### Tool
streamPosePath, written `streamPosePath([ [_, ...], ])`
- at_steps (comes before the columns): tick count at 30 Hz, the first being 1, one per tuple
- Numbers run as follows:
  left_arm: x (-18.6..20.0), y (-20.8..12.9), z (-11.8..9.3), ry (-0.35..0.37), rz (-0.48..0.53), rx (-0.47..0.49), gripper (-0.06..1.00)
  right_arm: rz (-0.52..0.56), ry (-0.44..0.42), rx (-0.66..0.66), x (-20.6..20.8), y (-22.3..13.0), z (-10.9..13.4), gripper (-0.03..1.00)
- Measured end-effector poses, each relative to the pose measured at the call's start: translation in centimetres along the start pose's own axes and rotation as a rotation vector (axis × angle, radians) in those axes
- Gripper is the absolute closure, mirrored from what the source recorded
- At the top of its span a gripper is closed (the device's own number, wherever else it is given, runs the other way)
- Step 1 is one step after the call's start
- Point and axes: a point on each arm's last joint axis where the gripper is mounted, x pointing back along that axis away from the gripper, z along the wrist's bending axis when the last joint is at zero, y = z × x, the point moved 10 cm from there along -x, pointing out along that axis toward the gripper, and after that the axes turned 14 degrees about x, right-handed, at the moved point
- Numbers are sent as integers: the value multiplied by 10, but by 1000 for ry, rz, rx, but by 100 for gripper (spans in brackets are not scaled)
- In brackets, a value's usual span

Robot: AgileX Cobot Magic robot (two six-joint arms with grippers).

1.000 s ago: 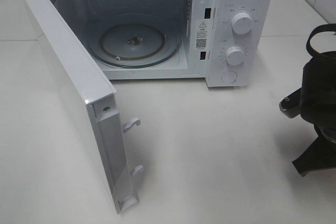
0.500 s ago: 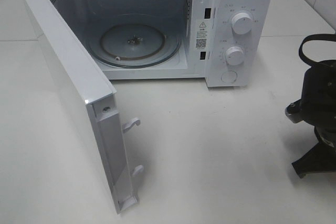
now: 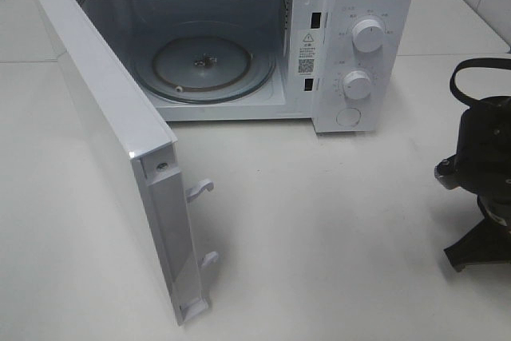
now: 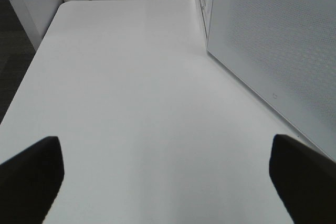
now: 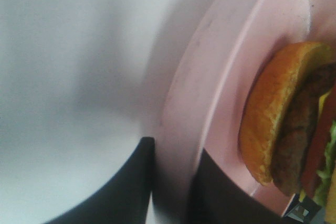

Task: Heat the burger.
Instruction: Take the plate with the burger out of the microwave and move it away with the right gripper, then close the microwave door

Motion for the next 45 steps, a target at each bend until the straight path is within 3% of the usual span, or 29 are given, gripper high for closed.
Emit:
streamPosePath([
  [6,0,0,0,0,0,0,-5,11,3,-13,2,-3,-1,61],
  [12,0,0,0,0,0,0,-5,-39,42,-31,13,2,-1,58],
  [19,0,0,0,0,0,0,-5,-209,161,-15,50,15,-2,50],
  [25,0,0,0,0,0,0,-5,-385,300,-1,92,21,1,22],
  [29,0,0,0,0,0,0,-5,-463,345,73,112,18,3,17],
  [35,0,0,0,0,0,0,-5,-583,467,119,150,4,8,18],
  [45,0,0,0,0,0,0,-5,-639,495,83,171,-18,-3,20],
])
